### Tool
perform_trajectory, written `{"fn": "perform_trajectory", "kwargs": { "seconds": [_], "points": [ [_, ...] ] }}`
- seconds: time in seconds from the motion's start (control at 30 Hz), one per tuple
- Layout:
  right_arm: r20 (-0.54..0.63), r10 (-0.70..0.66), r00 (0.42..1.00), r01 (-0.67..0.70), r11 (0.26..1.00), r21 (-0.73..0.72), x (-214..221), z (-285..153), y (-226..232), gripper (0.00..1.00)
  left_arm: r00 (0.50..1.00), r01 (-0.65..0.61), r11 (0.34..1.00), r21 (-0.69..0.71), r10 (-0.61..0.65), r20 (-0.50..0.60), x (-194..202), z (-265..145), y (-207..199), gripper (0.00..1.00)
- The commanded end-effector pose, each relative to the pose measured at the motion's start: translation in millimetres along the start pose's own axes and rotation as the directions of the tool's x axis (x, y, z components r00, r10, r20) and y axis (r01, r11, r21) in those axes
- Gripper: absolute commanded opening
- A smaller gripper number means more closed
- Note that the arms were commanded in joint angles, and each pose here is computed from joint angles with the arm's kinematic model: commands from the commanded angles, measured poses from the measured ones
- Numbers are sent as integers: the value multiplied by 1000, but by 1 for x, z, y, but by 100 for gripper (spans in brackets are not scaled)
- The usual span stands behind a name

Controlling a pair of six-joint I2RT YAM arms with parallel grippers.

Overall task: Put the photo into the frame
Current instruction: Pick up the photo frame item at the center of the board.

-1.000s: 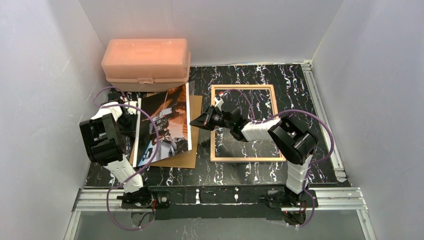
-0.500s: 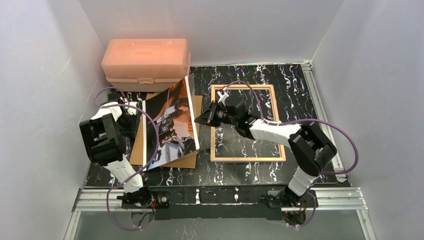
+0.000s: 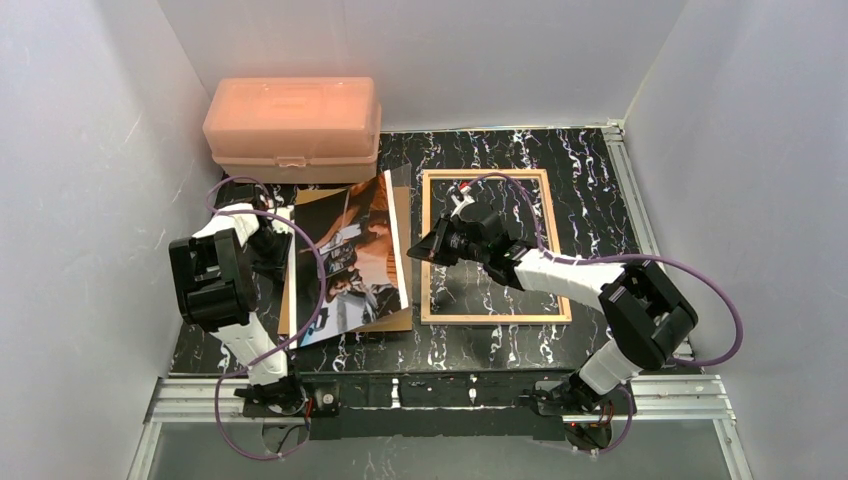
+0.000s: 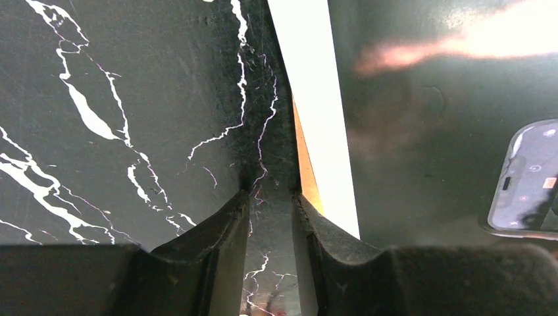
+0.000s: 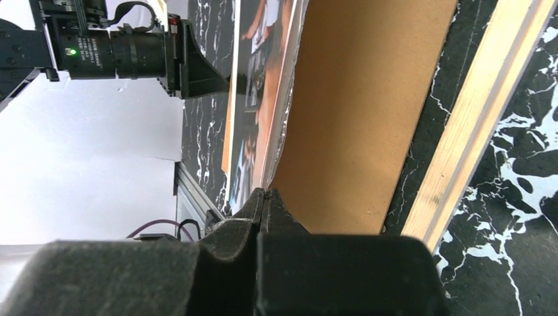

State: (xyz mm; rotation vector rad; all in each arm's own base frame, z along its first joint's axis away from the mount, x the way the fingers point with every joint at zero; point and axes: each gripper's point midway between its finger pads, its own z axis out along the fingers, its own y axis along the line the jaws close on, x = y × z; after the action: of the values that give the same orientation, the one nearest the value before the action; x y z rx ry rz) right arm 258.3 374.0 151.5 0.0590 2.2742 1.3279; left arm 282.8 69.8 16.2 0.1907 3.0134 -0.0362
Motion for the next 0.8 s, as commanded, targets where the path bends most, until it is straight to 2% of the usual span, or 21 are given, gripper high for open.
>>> {"fn": "perform_trajectory", "kwargs": {
  "seconds": [0.0,0.33,0.57,0.67,0.77],
  "points": [
    [73,-60,996,63,998,-31,-18,-15,24,1,999,17,999,33,-16,-44,15,10,-10,28],
    [165,-189,968,176,980,90,-74,-67,37,1,1000,0,1000,3,0,-24,11,3,-4,28],
    [121,-207,971,180,964,197,-97,-97,14,1,1000,-20,1000,7,20,-14,8,-10,-4,29],
    [127,-231,965,199,954,222,-108,-110,14,1,1000,-29,999,24,29,3,2,-28,-7,33],
    [152,-271,951,232,944,233,-121,-124,24,1,999,-35,997,71,32,41,-5,-54,-17,41]
  ]
}}
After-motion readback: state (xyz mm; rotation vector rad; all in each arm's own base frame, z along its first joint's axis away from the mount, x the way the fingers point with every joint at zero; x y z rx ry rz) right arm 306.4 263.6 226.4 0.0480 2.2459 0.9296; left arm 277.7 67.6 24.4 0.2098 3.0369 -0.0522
